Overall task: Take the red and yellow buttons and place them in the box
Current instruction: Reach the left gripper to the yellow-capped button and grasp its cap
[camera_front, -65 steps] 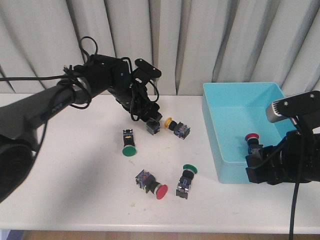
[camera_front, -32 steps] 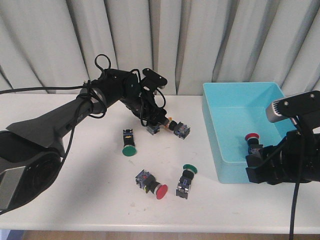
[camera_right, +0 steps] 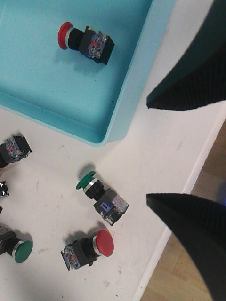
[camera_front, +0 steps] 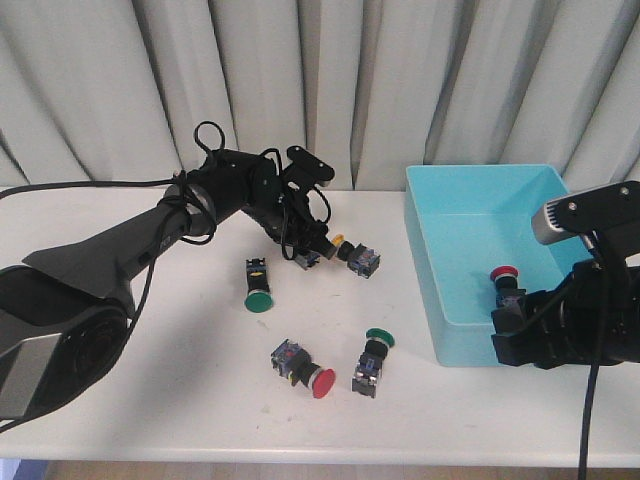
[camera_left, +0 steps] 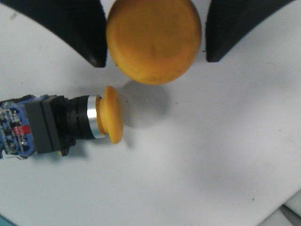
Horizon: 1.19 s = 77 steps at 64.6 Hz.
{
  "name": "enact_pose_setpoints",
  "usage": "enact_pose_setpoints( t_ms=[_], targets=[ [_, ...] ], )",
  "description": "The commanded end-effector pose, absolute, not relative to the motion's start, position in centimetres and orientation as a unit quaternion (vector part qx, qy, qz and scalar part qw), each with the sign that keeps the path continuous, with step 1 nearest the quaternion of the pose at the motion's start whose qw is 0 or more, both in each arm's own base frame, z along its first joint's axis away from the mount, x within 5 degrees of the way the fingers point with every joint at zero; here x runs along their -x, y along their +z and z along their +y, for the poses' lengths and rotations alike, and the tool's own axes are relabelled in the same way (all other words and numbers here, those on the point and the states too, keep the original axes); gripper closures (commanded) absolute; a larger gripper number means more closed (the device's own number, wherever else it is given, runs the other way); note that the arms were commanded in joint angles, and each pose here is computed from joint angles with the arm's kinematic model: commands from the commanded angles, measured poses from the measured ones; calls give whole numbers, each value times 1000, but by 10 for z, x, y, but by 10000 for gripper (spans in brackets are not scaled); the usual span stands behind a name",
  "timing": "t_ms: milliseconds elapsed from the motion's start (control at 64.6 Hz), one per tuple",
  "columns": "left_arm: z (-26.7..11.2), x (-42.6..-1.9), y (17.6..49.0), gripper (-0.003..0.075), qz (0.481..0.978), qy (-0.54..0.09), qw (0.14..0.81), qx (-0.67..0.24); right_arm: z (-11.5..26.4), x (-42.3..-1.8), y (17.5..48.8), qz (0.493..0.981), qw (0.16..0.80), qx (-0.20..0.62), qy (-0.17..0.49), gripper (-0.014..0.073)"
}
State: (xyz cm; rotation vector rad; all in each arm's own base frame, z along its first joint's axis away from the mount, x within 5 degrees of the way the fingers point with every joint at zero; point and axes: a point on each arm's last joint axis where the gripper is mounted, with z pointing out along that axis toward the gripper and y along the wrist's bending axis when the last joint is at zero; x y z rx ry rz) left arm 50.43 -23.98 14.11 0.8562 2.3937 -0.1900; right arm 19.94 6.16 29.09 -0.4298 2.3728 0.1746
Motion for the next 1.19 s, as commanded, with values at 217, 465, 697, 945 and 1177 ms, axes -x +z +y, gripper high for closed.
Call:
enact_pose_setpoints(
  t_ms=[217,465,697,945,1177],
  targets=[
    [-240,-506,196,386,878,-85,358,-306,62,-202,307,899,400,167,68,212],
    [-240,-505,195,486,880,-85,352,-306,62,-202,307,899,400,167,68,212],
    [-239,-504,194,528,884,-85,342,-309,62,-202,307,899,400,167,68,212],
    [-237,-498,212,528,884,-86,338,-313,62,-202,307,899,400,167,68,212],
    [-238,-497,215,545,884,-94,336,-310,62,-202,307,899,400,167,68,212]
  ],
)
